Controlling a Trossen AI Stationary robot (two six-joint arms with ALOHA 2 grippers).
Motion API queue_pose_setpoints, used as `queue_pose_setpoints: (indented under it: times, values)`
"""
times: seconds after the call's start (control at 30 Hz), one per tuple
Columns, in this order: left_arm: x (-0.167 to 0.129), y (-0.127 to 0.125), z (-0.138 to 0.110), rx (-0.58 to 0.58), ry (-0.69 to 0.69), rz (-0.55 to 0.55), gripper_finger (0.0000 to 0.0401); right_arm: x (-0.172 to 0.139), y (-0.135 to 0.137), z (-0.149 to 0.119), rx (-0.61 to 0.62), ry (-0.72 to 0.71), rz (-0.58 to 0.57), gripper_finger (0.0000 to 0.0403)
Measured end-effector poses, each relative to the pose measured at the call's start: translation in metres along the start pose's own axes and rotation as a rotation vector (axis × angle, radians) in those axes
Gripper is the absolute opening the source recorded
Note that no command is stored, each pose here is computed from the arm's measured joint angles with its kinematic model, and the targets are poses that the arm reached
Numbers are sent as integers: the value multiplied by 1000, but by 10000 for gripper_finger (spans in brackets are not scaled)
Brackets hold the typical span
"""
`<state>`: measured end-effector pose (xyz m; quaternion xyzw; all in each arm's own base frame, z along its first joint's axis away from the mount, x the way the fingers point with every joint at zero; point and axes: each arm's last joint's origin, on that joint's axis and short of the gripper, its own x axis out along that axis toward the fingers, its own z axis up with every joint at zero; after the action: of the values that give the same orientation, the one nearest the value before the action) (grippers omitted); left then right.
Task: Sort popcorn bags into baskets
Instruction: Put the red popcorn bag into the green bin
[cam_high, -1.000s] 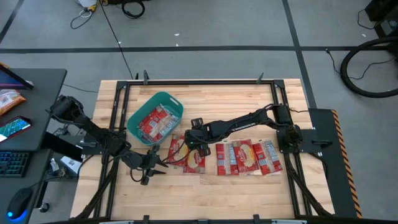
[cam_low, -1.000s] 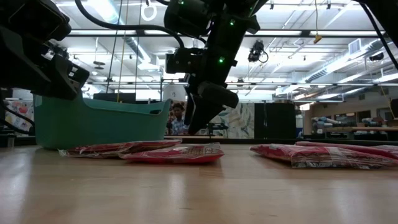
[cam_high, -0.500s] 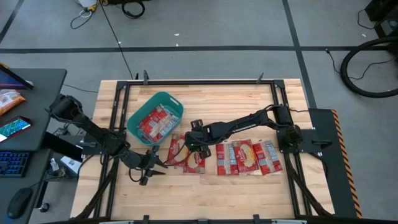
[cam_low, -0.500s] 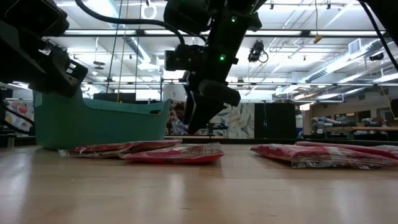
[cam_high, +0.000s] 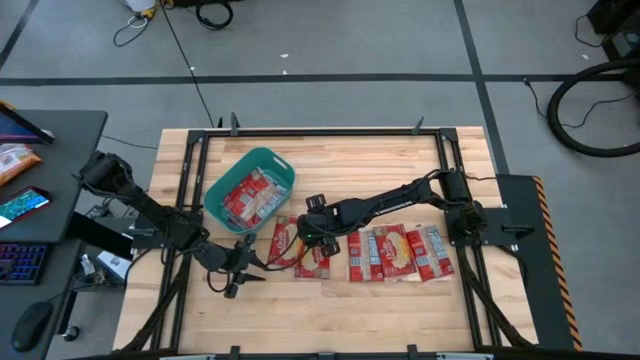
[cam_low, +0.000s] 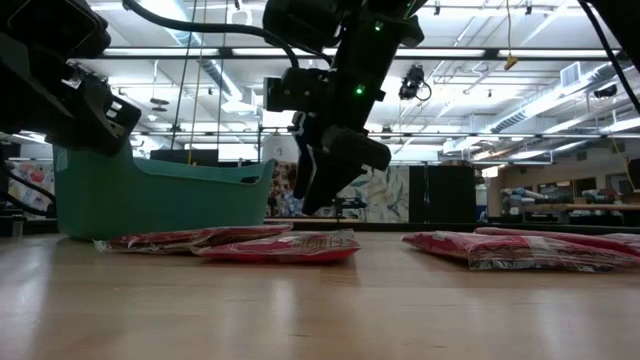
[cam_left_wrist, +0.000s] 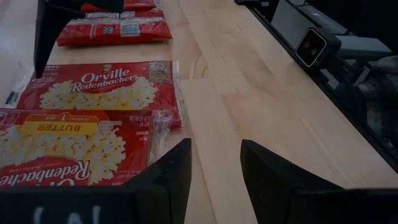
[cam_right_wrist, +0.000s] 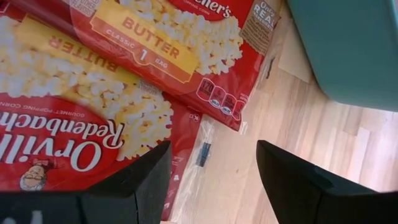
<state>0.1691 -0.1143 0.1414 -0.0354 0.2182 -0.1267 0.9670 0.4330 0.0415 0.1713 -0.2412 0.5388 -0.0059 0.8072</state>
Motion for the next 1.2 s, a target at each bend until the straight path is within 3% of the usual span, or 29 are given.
queue_pose_setpoints:
  times: [0.7,0.93,1.2]
  values:
    - [3,-4,9,7,2,-2,142,0,1,0,0,1,-1,239]
    - [6,-7,17,48,93,24,142,-2,5,1,-9,-1,2,239]
    - [6,-7,18,50,100,26,142,-4,10,3,-12,-5,8,239]
